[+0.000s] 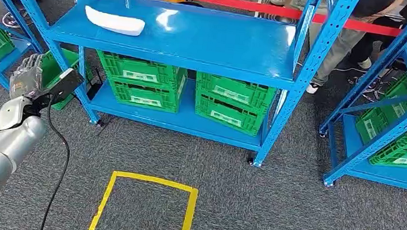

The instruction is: Take the parts from the cabinet and place them on the table.

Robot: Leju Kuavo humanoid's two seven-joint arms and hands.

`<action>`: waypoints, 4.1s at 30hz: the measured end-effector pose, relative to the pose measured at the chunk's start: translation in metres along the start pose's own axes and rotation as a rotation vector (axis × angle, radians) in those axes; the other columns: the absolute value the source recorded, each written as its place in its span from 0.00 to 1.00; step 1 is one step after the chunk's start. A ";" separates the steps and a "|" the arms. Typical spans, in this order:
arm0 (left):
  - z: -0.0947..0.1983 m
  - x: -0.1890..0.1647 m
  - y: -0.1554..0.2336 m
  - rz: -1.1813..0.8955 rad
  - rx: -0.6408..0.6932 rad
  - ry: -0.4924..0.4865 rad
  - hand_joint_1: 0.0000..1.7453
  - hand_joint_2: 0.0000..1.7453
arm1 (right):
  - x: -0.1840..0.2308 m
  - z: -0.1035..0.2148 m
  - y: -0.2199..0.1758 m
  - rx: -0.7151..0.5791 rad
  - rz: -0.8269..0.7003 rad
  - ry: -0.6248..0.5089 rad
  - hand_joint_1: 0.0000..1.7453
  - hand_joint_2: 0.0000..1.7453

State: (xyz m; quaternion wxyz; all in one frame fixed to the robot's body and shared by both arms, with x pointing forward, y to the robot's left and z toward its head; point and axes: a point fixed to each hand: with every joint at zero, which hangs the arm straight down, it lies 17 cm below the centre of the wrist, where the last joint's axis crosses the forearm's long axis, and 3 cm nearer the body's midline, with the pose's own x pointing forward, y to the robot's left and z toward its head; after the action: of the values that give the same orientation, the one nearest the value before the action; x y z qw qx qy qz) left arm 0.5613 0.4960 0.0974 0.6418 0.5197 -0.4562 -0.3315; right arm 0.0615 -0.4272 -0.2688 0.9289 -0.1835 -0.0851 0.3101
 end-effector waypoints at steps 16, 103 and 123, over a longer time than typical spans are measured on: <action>0.015 0.061 -0.021 0.003 0.022 -0.153 0.00 0.00 | -0.013 0.000 -0.010 -0.023 0.021 0.008 0.00 0.00; 0.013 -0.017 -0.012 -0.005 0.050 0.057 0.00 0.00 | -0.016 -0.001 -0.029 -0.018 0.072 -0.007 0.00 0.00; 0.002 0.002 0.007 -0.056 0.079 0.004 0.00 0.00 | -0.010 -0.002 -0.036 -0.024 0.073 -0.014 0.00 0.00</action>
State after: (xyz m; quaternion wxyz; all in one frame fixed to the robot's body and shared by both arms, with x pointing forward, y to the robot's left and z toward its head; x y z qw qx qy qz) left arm 0.5603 0.4953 0.1053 0.6122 0.5579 -0.4530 -0.3298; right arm 0.0739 -0.4601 -0.2568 0.9141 -0.1954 -0.0883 0.3442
